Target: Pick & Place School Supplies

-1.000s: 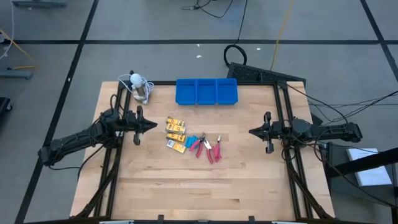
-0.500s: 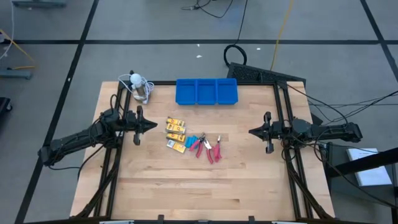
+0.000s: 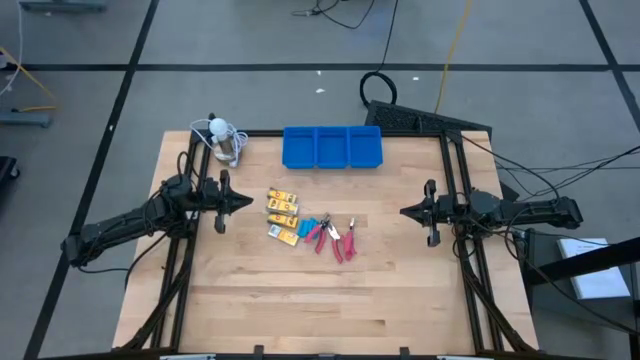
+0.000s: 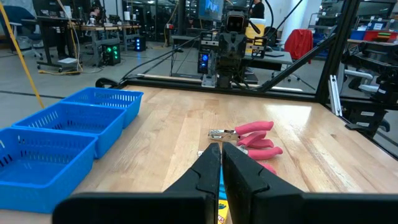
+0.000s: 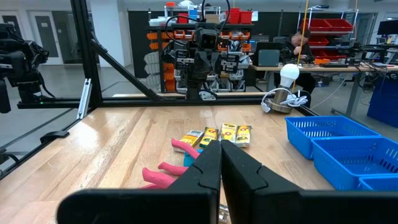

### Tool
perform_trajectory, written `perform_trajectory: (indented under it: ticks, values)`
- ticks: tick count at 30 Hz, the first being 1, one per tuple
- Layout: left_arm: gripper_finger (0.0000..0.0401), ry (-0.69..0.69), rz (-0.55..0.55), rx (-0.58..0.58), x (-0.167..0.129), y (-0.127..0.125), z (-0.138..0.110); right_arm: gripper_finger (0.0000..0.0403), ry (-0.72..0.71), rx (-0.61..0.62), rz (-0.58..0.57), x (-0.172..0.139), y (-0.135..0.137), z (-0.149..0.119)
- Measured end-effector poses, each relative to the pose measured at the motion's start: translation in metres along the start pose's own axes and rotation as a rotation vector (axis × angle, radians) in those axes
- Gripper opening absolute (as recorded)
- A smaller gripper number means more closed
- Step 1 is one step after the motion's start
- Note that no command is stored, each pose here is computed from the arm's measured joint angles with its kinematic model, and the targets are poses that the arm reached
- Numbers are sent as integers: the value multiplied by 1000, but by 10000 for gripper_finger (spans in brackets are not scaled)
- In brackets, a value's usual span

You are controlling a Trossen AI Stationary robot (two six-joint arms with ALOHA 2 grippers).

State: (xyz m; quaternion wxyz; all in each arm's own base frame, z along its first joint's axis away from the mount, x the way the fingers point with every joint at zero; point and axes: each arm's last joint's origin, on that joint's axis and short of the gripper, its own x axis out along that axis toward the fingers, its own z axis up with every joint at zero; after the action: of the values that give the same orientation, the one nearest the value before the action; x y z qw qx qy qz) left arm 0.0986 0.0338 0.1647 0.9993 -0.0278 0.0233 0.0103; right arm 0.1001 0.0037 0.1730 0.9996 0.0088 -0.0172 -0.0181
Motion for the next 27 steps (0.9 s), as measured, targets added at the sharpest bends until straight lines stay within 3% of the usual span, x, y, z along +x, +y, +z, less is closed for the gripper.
perform_trajectory:
  ticks: [5, 11, 14, 18, 27]
  values:
    - [19, 0, 0, 0, 0, 0, 0, 4, -64, -43, 0, 0, 0, 6]
    - [19, 0, 0, 0, 0, 0, 0, 4, -242, 167, 21, -3, 0, 23]
    - [19, 0, 1, 0, 0, 0, 0, 4, -315, 131, 11, -4, 0, 30]
    - [19, 0, 1, 0, 0, 0, 0, 4, -278, -6, -136, -2, -4, 27]
    - [19, -1, 8, 0, 0, 0, 0, 23, -215, 196, -93, 19, -2, 21]
